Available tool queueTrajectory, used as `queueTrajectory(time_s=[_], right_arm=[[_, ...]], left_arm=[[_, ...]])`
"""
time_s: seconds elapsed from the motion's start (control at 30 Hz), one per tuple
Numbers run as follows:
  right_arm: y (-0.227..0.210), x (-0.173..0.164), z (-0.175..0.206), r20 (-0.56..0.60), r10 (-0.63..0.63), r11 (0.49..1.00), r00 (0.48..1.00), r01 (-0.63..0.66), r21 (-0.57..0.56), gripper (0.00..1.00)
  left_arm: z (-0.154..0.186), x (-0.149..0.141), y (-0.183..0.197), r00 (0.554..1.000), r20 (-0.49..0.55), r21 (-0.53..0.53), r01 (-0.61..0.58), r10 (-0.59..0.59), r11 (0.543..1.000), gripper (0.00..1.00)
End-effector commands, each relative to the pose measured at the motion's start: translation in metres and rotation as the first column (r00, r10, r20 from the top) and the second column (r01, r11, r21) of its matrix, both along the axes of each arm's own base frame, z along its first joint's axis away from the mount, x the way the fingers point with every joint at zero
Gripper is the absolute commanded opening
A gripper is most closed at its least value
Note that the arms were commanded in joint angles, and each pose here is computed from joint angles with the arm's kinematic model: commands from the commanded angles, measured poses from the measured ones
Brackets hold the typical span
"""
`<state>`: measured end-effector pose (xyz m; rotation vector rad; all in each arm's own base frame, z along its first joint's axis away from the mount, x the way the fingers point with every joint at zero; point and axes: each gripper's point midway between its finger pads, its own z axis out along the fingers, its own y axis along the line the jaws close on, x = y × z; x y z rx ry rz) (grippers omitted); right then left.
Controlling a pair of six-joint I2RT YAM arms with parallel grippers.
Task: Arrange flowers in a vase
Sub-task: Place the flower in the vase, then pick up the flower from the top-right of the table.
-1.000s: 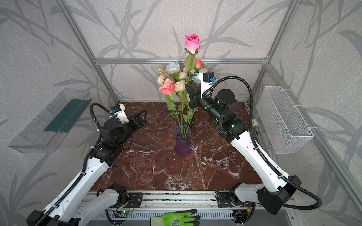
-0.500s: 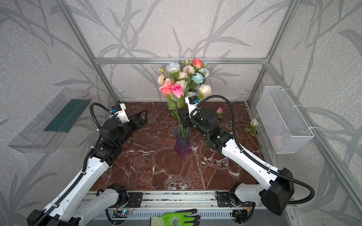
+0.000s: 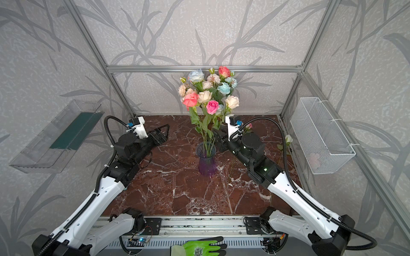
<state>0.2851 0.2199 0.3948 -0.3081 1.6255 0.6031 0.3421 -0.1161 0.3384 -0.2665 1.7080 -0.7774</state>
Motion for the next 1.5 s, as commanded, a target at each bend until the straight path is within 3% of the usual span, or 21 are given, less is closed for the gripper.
queueTrajectory(time_s=[0.0,0.17,0.4,0.53,0.6,0.7,0.8,0.87,1.03,1.17,1.27,1.47], right_arm=[[-0.046,0.000,-0.026,-0.039,-0.202,0.970,0.979,0.195,-0.147,0.35],[-0.101,-0.001,-0.076,-0.161,-0.366,0.915,0.917,0.322,-0.244,0.35],[-0.173,0.033,-0.166,-0.502,-0.470,0.880,0.726,0.434,-0.195,0.41],[-0.187,0.053,-0.202,-0.548,-0.557,0.829,0.624,0.452,-0.328,0.47],[-0.209,0.061,-0.221,-0.575,-0.621,0.778,0.532,0.509,-0.369,0.51],[-0.229,0.072,-0.237,-0.625,-0.612,0.772,0.484,0.536,-0.341,0.52],[-0.250,0.073,-0.247,-0.597,-0.677,0.722,0.429,0.544,-0.428,0.56],[-0.256,0.072,-0.258,-0.621,-0.674,0.721,0.401,0.539,-0.434,0.56],[-0.206,0.091,-0.276,-0.716,-0.487,0.862,0.500,0.406,-0.302,0.57],[-0.162,0.127,-0.285,-0.704,-0.470,0.883,0.532,0.302,-0.361,0.58],[-0.143,0.152,-0.303,-0.765,-0.437,0.899,0.473,0.254,-0.356,0.57],[-0.134,0.181,-0.327,-0.769,-0.483,0.875,0.418,0.244,-0.418,0.55]], left_arm=[[0.010,-0.007,-0.015,0.997,0.031,-0.011,0.069,-0.069,0.998,0.87],[0.016,-0.025,-0.050,0.979,0.042,0.031,0.198,-0.199,0.980,0.86],[0.002,-0.049,-0.108,0.928,0.004,0.005,0.373,-0.373,0.928,0.86],[-0.002,-0.060,-0.127,0.901,-0.008,-0.010,0.434,-0.434,0.901,0.85],[-0.002,-0.062,-0.129,0.899,-0.008,-0.016,0.438,-0.439,0.899,0.85],[-0.003,-0.062,-0.129,0.899,-0.006,-0.046,0.438,-0.439,0.898,0.85],[0.000,-0.064,-0.130,0.896,-0.002,-0.048,0.443,-0.444,0.895,0.85],[0.003,-0.065,-0.127,0.900,0.003,-0.036,0.437,-0.437,0.899,0.85],[0.004,-0.065,-0.124,0.906,0.001,-0.037,0.423,-0.423,0.906,0.86],[0.004,-0.065,-0.125,0.904,0.001,-0.036,0.427,-0.427,0.904,0.86],[0.002,-0.063,-0.120,0.916,-0.003,-0.005,0.400,-0.400,0.916,0.86],[-0.002,-0.057,-0.109,0.941,-0.007,0.050,0.339,-0.339,0.939,0.85]])
